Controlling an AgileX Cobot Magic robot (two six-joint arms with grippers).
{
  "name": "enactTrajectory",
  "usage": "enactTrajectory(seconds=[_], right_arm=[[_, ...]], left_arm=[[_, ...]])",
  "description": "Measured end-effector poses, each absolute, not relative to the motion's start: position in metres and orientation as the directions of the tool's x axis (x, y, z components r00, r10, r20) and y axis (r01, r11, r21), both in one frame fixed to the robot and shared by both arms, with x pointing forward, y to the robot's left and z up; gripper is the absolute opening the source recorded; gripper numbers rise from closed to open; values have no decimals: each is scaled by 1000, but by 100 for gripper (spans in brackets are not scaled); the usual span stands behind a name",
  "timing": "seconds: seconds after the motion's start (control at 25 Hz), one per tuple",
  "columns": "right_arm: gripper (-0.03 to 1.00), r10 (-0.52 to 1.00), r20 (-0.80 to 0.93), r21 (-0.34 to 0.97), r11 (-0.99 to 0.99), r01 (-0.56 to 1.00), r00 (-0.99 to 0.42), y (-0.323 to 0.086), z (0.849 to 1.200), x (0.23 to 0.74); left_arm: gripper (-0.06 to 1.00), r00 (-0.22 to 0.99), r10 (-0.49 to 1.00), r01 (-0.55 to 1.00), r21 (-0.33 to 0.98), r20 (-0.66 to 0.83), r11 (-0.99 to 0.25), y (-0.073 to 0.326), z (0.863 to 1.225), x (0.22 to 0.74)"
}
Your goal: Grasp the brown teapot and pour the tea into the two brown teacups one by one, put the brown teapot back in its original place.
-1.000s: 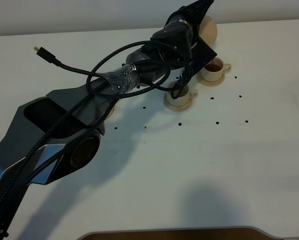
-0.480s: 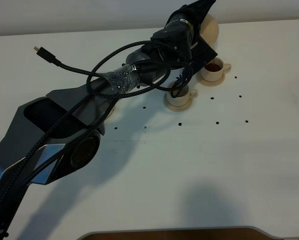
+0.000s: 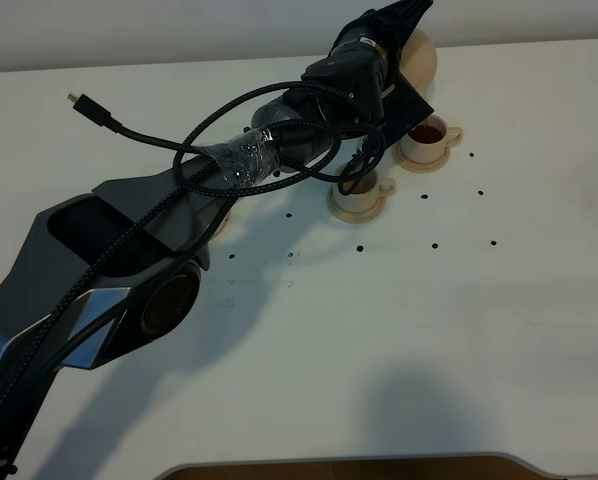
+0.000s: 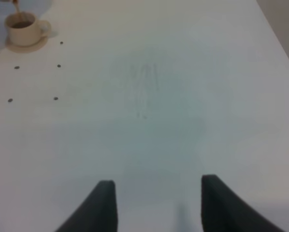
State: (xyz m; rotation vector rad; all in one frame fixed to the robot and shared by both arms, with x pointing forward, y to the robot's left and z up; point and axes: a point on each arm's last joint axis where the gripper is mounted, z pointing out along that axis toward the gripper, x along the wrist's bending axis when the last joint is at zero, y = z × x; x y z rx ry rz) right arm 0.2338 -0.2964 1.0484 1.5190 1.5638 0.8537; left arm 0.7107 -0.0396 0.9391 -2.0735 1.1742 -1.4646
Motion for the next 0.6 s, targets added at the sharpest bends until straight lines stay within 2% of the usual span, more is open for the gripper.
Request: enactTrajectory(seconds=[0.6], right_arm=[[40, 997, -79, 879, 61, 473, 17, -296, 1048, 234]], left_arm=[[13, 121, -804, -427, -701, 582, -572, -38, 939, 711]])
